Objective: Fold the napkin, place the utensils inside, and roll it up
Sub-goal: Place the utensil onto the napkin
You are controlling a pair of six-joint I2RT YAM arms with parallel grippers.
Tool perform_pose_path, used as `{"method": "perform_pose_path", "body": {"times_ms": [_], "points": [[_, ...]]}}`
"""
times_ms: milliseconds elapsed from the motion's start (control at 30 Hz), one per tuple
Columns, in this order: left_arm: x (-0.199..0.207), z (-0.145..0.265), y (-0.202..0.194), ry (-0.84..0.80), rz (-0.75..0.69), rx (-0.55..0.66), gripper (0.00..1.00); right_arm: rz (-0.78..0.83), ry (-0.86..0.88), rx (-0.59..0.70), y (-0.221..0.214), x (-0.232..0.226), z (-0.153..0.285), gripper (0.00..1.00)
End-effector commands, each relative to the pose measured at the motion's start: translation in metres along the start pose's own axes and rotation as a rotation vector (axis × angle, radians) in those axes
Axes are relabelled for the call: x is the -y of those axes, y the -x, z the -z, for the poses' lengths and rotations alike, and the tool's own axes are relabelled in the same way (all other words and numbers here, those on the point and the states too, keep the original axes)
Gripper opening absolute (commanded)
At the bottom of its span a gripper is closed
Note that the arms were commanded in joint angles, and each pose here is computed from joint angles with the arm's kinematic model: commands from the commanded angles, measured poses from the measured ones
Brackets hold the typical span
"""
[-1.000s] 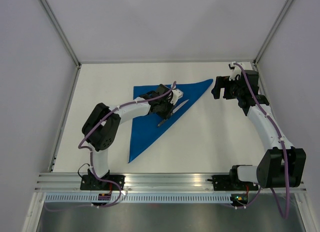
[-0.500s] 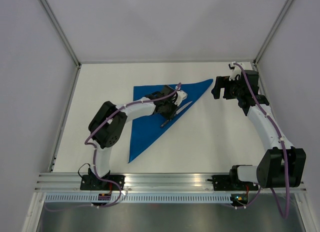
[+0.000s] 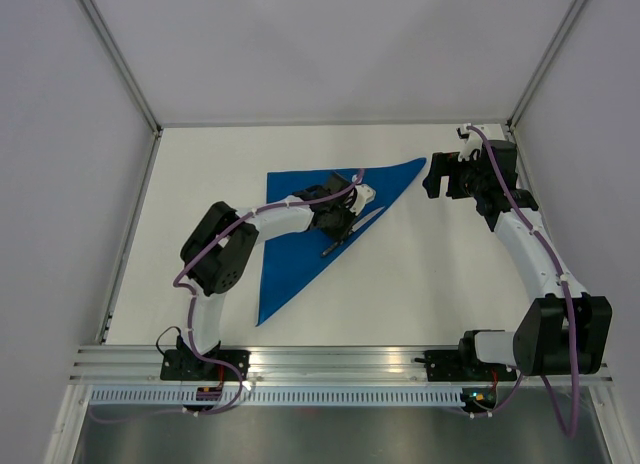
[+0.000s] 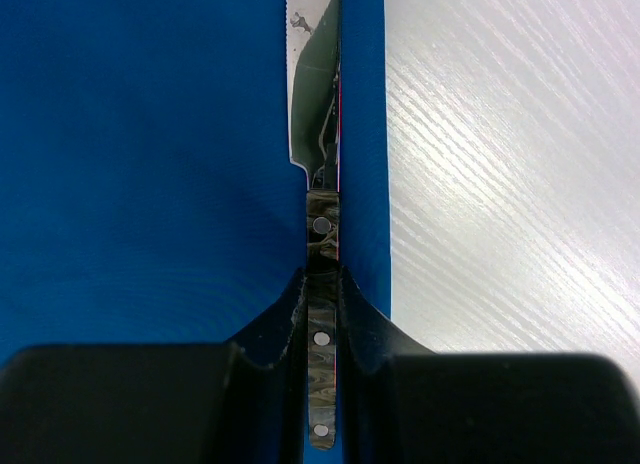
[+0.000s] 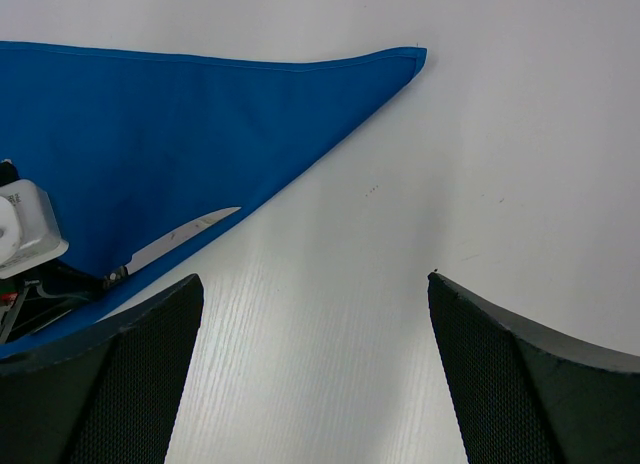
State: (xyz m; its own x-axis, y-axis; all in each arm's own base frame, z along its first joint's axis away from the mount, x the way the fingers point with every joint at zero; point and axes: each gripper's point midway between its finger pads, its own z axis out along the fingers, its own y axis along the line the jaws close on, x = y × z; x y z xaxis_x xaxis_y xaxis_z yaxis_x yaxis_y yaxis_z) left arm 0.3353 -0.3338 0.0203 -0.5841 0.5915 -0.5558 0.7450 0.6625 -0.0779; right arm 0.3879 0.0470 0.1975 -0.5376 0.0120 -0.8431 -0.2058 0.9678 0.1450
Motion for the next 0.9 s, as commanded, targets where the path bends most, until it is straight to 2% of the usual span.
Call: {"method": "perform_pose_path", "body": {"times_ms": [0,867], "points": [[0.002,0.001,0.02,0.008,0.004,0.052,0.02,0.008,-0.008,0.011,0.003,0.003,-0.002,0.98],[0.009,0.017,0.029,0.027,0.047,0.086,0.02,0.009,-0.01,0.01,0.003,0.003,-0.002,0.98]]}}
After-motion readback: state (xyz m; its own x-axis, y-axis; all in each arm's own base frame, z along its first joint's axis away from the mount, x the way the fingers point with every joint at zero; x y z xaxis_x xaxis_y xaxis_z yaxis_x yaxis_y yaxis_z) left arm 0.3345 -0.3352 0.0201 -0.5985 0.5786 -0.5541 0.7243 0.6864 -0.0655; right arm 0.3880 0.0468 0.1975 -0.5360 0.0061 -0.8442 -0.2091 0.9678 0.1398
